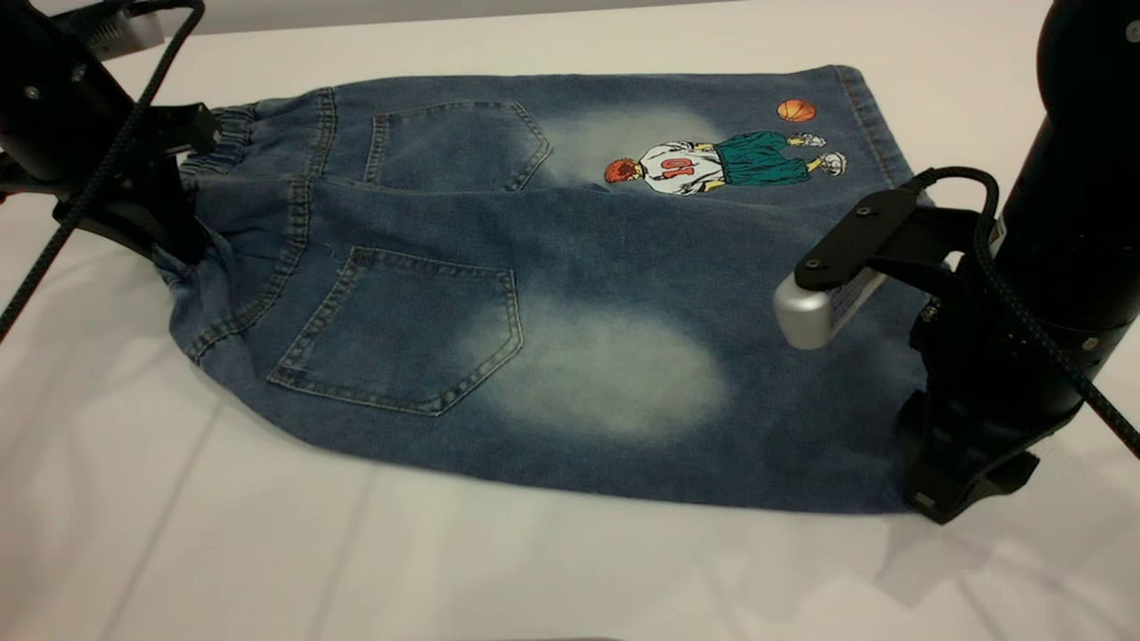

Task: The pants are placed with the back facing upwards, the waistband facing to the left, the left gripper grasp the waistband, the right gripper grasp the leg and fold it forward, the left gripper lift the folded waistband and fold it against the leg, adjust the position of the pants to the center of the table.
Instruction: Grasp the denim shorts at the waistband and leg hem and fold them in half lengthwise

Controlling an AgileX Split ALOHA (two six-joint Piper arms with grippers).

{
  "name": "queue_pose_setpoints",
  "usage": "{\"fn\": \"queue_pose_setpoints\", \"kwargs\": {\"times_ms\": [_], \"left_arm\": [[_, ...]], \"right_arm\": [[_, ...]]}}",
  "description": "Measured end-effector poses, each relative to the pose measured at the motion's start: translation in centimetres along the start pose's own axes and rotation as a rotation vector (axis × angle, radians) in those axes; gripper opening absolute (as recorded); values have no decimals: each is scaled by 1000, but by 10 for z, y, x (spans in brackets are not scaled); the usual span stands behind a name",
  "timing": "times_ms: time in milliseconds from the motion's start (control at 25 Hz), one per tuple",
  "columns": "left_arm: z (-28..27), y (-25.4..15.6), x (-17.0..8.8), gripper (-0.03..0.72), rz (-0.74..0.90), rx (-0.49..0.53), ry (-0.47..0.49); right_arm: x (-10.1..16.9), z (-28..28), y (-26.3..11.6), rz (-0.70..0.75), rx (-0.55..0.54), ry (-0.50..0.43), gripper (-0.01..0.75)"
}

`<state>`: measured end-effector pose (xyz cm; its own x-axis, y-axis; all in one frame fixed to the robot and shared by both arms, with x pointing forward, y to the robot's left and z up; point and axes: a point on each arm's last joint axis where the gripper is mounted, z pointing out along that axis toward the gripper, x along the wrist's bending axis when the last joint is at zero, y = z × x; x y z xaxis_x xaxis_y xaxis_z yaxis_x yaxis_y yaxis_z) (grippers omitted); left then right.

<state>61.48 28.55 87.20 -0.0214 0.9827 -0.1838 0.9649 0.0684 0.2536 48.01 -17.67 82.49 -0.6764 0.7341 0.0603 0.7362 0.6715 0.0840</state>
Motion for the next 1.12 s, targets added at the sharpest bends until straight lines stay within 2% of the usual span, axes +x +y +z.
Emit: {"fn": "queue_pose_setpoints", "kwargs": {"times_ms": [120, 200, 400, 680, 840, 1120], "left_arm": [[0, 0, 0, 76, -6, 3, -4], [-1, 0, -1, 76, -7, 8, -7], [-8, 10, -5, 76, 2, 24, -31], [-27, 35, -16, 76, -8, 12, -94], [-35, 45, -22, 76, -48, -11, -150], [-40, 54, -32, 76, -194, -39, -256]], "right_arm": [[0, 0, 1, 5, -3, -2, 72], [0, 2, 1, 20, -1, -1, 36], [-1, -3, 3, 39, -17, -4, 29], [-4, -66, 31, 53, -154, -7, 29], [-26, -92, 46, 131, -205, -10, 29], [-84, -130, 51, 349, -256, -21, 29]]}}
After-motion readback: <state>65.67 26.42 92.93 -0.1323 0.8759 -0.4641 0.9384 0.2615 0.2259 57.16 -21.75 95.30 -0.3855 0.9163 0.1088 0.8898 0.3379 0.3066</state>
